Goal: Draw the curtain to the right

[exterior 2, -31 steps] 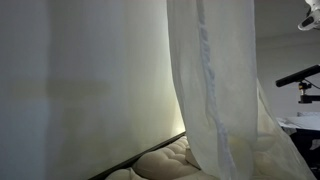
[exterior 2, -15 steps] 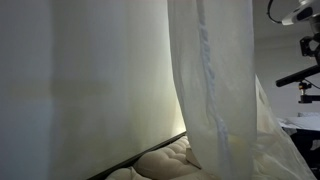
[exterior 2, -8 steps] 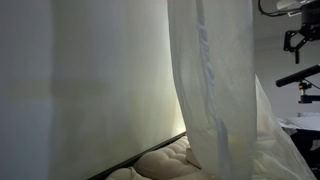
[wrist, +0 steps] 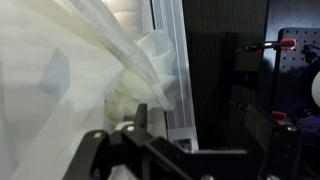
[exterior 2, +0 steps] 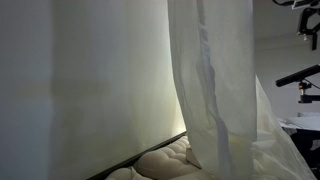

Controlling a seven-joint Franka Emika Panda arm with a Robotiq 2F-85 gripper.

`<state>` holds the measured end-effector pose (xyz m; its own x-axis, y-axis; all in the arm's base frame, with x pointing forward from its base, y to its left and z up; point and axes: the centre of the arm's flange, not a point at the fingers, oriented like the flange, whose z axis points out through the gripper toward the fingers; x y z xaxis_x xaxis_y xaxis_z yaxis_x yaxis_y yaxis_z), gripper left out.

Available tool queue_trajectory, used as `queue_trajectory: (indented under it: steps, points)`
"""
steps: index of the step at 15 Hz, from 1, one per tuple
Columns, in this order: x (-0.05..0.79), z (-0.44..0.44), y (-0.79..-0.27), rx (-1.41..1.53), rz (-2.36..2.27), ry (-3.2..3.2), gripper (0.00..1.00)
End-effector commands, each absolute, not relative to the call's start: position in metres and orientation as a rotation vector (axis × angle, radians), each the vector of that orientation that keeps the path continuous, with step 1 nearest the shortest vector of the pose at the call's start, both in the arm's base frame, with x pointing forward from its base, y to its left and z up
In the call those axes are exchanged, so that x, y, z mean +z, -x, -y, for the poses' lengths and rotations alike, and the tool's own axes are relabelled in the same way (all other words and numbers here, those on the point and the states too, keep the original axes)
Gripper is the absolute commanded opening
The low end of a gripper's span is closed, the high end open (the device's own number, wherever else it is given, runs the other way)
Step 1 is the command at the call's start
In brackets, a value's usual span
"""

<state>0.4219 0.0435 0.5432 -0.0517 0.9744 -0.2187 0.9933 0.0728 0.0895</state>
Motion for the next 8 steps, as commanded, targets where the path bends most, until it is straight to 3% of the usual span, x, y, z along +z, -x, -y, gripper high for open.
queue_trajectory:
  steps: [1, 8]
  points:
    - [0.558, -0.03, -0.408, 0.06, -2.29, -1.934, 1.0]
    - [0.562, -0.015, -0.412, -0.013, -2.182, -2.005, 1.0]
